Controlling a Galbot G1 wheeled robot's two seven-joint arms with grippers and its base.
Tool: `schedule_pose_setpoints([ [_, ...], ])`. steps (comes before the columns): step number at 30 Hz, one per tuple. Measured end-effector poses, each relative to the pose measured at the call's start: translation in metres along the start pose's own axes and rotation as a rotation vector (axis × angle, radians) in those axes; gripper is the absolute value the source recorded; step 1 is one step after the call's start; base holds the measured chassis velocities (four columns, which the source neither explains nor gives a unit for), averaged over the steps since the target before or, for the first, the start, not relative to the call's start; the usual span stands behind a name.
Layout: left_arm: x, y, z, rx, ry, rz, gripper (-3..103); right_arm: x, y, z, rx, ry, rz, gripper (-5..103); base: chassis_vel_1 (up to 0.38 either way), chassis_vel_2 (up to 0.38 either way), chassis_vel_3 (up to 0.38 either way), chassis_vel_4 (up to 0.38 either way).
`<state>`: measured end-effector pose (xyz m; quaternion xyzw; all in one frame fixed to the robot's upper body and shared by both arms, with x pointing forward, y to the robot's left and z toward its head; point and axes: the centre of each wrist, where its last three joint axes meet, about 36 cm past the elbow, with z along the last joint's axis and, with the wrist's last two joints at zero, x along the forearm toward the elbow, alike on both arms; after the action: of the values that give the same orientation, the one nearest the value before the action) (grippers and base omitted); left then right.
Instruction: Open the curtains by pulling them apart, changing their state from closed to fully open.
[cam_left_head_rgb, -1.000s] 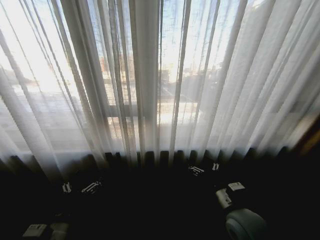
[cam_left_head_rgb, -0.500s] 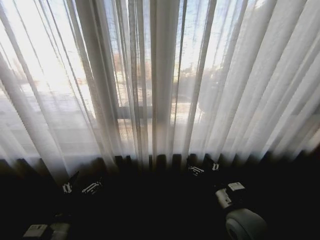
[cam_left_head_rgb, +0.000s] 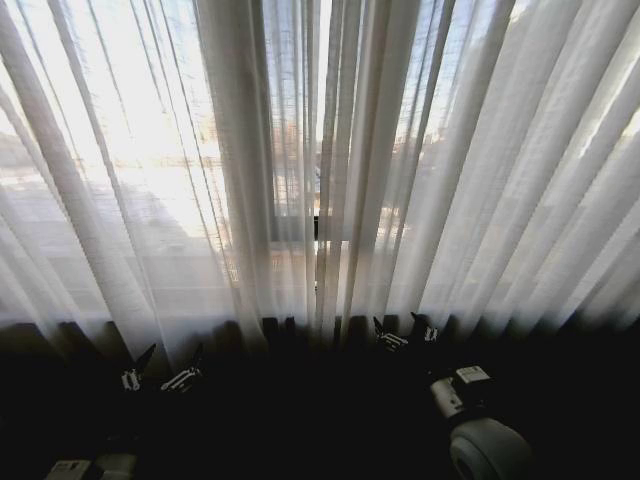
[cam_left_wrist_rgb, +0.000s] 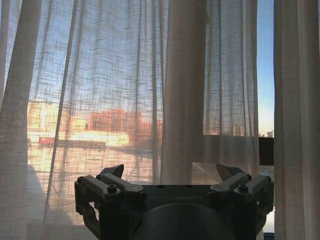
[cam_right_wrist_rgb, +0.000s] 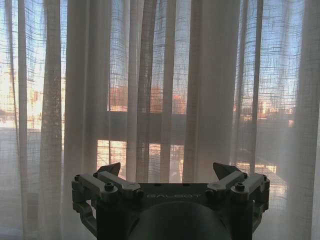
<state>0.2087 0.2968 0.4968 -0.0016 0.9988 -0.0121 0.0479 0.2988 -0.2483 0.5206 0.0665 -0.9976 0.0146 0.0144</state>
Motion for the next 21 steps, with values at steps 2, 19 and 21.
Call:
schedule_pose_setpoints([
  [2, 0.0001, -0.0006, 0.0010, 0.003, -0.001, 0.000, 100, 0.0003, 0.0001, 0.0001, 0.001, 0.001, 0.000, 100, -0.087, 0.185, 0.122, -0.184],
  [19, -0.0018, -0.0012, 0.0020, 0.010, -0.014, -0.001, 100, 0.0002, 0.0034, 0.0026, 0.009, 0.008, -0.013, 100, -0.055, 0.013, 0.055, -0.015],
  [21, -0.0019, -0.0013, 0.0021, 0.011, -0.014, -0.001, 100, 0.0000, 0.0033, 0.0028, 0.009, 0.008, -0.013, 100, 0.000, 0.000, 0.000, 0.000],
])
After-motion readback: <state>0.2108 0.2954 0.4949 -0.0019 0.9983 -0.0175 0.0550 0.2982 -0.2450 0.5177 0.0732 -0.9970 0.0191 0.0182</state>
